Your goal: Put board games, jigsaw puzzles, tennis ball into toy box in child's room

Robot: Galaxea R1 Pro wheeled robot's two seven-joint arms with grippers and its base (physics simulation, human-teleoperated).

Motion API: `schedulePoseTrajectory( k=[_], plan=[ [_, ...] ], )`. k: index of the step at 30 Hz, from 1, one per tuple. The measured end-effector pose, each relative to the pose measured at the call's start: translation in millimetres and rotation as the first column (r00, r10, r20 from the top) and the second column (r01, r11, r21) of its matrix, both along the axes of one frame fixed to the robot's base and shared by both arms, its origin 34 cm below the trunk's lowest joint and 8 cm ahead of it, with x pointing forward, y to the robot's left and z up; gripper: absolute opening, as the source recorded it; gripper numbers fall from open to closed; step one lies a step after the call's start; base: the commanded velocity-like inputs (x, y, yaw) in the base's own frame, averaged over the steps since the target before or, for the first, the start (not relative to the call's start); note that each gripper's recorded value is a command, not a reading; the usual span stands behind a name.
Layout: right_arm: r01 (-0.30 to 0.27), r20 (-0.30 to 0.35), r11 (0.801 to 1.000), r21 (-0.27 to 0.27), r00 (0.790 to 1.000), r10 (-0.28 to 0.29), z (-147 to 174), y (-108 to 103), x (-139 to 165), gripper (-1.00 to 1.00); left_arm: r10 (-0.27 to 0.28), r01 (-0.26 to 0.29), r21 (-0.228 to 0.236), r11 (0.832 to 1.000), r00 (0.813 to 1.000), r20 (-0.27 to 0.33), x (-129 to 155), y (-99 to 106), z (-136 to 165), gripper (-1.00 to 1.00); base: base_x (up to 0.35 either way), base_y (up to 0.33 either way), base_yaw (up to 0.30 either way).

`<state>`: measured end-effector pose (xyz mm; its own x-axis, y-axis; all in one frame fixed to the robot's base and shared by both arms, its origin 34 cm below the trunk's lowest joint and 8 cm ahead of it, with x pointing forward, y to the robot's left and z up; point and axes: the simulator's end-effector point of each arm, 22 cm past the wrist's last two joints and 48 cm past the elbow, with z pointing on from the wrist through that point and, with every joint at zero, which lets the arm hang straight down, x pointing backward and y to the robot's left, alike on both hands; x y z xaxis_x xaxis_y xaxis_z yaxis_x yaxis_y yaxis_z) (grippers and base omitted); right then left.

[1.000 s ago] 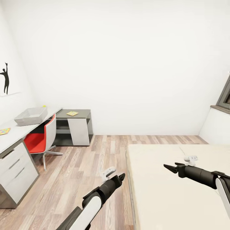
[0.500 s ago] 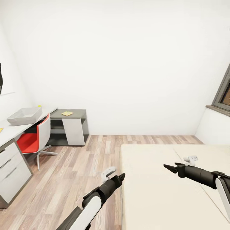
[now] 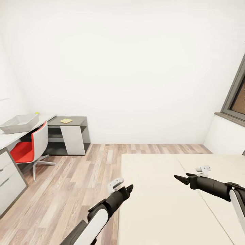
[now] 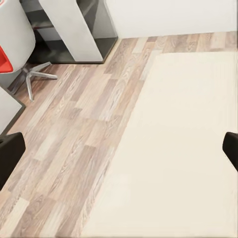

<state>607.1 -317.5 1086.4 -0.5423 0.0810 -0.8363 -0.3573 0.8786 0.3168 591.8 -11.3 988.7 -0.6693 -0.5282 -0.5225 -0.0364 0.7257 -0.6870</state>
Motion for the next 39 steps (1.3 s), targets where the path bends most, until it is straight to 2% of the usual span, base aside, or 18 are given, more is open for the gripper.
schedulePoseTrajectory(
  k=[16,39],
  plan=[
    [0.000,0.000,1.000,0.000,1.000,0.000,0.2,0.1,0.0,1.00,0.000,0.000,0.001,1.000,1.000,0.001,0.1,0.1,0.0,1.00,0.000,-0.305,-0.001],
    [0.000,0.002,1.000,0.002,1.000,0.000,0.9,0.6,-0.1,1.00,0.000,0.000,0.001,1.000,1.000,0.003,0.1,0.1,1.1,1.00,0.000,-0.305,-0.080]
  ],
)
